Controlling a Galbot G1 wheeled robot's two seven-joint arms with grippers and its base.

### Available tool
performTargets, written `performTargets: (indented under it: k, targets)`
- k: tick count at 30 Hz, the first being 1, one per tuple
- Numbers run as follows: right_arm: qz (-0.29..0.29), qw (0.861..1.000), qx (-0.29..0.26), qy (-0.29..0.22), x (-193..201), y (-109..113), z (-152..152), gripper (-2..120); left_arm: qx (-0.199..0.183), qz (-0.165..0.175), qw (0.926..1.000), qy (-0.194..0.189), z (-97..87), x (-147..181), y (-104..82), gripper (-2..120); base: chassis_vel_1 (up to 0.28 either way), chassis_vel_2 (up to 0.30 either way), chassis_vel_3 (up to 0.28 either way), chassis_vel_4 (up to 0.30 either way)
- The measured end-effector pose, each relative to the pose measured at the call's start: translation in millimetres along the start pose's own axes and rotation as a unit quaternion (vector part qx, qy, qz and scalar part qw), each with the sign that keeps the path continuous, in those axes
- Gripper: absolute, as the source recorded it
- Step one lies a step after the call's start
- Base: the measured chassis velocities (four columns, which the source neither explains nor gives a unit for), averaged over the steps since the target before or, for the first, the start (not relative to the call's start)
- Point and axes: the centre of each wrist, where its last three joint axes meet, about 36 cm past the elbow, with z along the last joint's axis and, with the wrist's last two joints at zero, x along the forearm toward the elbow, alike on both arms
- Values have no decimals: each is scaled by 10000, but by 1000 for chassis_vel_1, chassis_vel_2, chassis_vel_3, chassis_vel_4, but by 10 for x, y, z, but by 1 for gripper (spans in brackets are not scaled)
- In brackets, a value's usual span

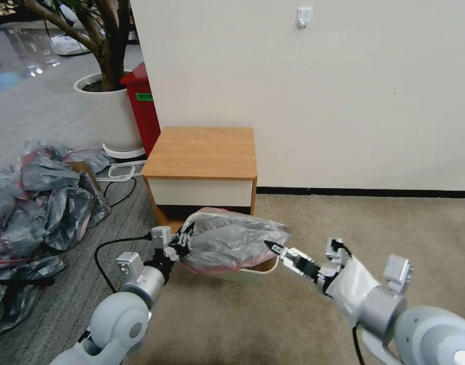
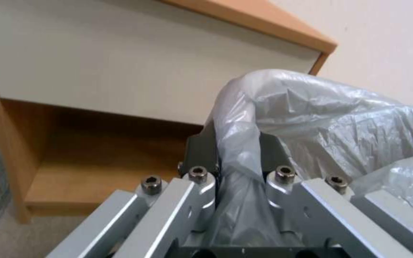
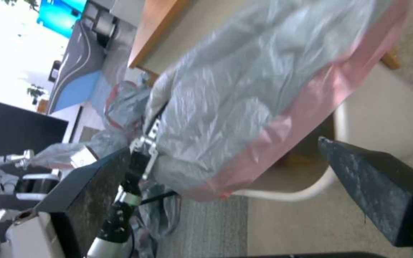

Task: Pick up the garbage bag from the table and place it over the trash can.

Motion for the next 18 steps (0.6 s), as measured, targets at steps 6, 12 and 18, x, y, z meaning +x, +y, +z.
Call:
performTargets:
  k: [6,12,18]
  targets:
    - [8,9997,251,-29,-82,58,115,100,-17,74,9999,-65,-35,25,-48,9,0,0,0,0]
    - [75,9993,360,-72,-91,63,123,100,-74,90,9999,-91,-44,30,-50,9,0,0,0,0]
    - [155,9992,375,-63,-99,66,142,100,-173,127,9996,-169,-49,29,-48,9,0,0,0,0]
